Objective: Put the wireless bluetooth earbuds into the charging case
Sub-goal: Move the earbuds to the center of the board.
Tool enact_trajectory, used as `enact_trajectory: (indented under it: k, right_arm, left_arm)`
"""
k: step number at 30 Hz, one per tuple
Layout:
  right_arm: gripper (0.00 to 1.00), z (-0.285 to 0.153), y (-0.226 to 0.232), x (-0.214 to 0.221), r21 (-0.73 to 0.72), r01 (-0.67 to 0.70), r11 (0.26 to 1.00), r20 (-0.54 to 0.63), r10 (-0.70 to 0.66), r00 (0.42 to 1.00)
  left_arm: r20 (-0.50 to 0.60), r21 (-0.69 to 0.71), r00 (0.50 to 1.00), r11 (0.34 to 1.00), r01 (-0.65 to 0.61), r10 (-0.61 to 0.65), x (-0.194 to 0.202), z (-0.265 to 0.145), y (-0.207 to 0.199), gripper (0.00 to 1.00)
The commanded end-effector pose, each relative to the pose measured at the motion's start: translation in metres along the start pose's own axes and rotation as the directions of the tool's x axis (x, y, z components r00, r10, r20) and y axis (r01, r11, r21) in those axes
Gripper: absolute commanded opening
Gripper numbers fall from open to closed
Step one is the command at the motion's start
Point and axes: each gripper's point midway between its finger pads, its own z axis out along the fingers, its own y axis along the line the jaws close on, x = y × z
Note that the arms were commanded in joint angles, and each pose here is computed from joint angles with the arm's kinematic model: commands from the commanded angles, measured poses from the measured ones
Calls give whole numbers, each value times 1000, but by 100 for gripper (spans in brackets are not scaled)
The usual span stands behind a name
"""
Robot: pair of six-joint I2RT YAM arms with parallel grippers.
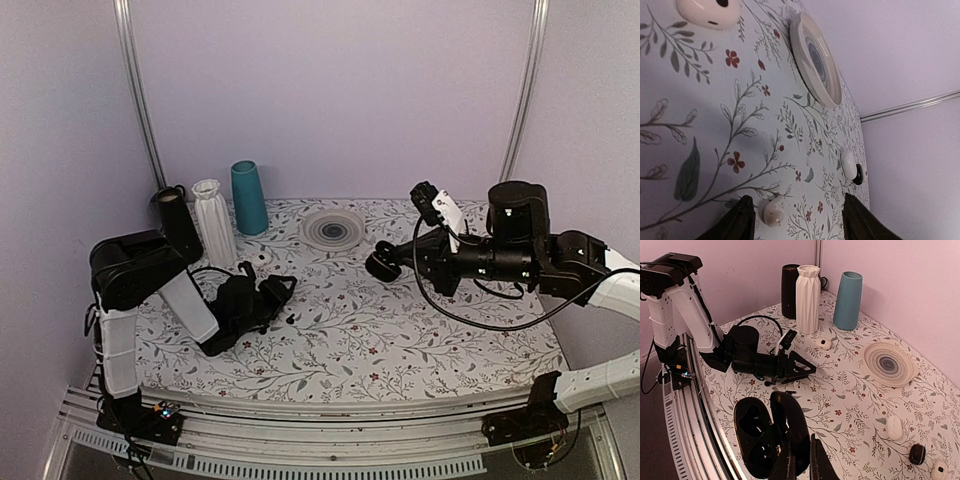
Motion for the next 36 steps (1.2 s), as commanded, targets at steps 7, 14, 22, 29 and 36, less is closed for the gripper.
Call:
enact_trajectory:
  k: [7, 14, 22, 29, 36]
  right_arm:
    - [3, -15, 1, 1, -14, -55, 998, 20, 55, 998]
    - [3, -26, 0, 3, -8, -79, 997, 24, 79, 997]
    - [3, -18, 5, 6, -36, -91, 995, 31, 93, 995]
    - [3, -8, 11, 4, -70, -96, 993, 29, 98, 995]
    - [3, -1, 17, 3, -98, -103, 990, 6, 104, 995]
  left_arm:
    - [-78, 9, 996, 999, -32, 32, 62, 36, -23, 61]
    - [-63, 58, 994, 995, -83, 86, 53, 36, -53, 61]
    - [35, 22, 993, 994, -110, 110, -11, -32, -47, 62]
    - [42, -51, 998, 998, -36, 38, -17, -79, 7, 63]
    - [3, 23, 999, 999, 47, -47, 6, -69, 4, 62]
